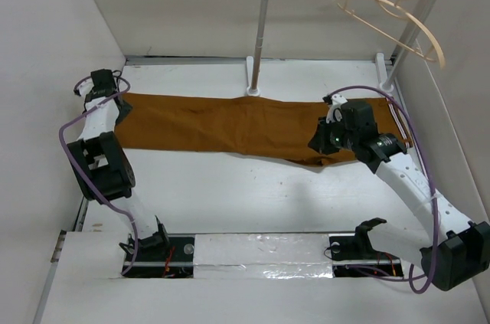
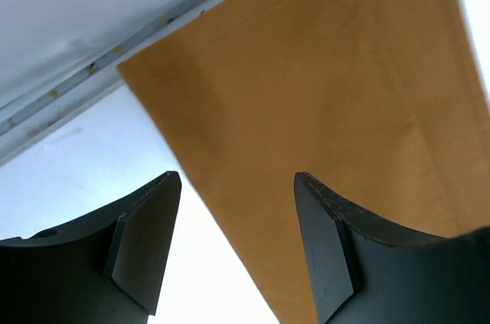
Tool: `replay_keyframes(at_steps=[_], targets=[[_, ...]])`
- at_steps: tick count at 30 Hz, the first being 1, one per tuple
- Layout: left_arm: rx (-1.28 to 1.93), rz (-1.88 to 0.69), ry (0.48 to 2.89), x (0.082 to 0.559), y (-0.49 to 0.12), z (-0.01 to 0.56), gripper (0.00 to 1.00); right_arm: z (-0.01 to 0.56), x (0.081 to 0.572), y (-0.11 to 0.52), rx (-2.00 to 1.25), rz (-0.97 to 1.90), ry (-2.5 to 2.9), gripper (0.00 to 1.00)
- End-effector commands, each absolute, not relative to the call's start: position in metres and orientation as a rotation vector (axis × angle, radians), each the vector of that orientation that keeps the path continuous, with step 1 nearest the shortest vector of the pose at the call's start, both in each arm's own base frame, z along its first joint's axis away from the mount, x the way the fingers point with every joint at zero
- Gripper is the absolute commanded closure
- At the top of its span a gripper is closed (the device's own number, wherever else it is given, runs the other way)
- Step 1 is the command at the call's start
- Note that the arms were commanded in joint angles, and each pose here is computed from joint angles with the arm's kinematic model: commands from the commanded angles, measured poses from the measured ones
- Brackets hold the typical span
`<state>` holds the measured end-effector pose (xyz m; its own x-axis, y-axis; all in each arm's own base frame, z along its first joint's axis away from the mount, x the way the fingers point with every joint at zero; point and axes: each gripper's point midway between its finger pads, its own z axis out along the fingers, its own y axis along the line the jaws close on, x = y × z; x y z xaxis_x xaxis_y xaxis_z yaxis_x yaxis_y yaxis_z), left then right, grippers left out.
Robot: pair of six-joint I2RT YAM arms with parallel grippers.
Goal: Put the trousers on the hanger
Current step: Fold the trousers at the center of the board.
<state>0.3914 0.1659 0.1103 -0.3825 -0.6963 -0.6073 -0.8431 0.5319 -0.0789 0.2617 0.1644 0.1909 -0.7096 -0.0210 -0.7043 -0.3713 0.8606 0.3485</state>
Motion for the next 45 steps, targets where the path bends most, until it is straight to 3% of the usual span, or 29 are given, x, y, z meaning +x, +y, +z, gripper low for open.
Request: replay_keyframes(at_steps=[1, 8, 12, 19, 23, 29, 32, 35, 39, 44, 45], targets=[[-1.144, 0.249, 2.047, 0.424, 0.171, 0.161, 0.41, 0.196, 0.26, 0.168, -0.325, 0.647, 2.275, 0.93], [-1.112, 0.276, 2.073, 0.475, 0.169, 0.143, 0.44, 0.179, 0.256, 0.176, -0.334, 0.666, 2.343, 0.99], [-1.148, 0.326, 2.082, 0.496, 0.181, 0.123, 0.53, 0.173, 0.253, 0.175, -0.334, 0.628, 2.372, 1.0], [-1.169, 0.328, 2.083, 0.532, 0.191, 0.103, 0.53, 0.157, 0.25, 0.185, -0.354, 0.643, 2.422, 1.0], [-1.181, 0.338, 2.114, 0.537, 0.192, 0.082, 0.53, 0.143, 0.254, 0.186, -0.341, 0.63, 2.464, 0.87], [-1.201, 0.437, 2.131, 0.523, 0.2, 0.061, 0.59, 0.134, 0.259, 0.189, -0.347, 0.611, 2.493, 0.83], [-1.197, 0.451, 2.117, 0.521, 0.202, 0.062, 0.71, 0.129, 0.262, 0.188, -0.352, 0.59, 2.515, 0.83], [-1.198, 0.455, 2.111, 0.519, 0.202, 0.063, 0.73, 0.13, 0.265, 0.189, -0.358, 0.583, 2.516, 0.83], [-1.207, 0.462, 2.129, 0.514, 0.201, 0.056, 0.91, 0.131, 0.27, 0.189, -0.359, 0.562, 2.52, 0.82], [-1.213, 0.461, 2.133, 0.51, 0.199, 0.052, 0.9, 0.136, 0.274, 0.184, -0.369, 0.535, 2.513, 0.82], [-1.209, 0.452, 2.123, 0.511, 0.199, 0.057, 0.95, 0.136, 0.274, 0.184, -0.371, 0.536, 2.513, 0.82]])
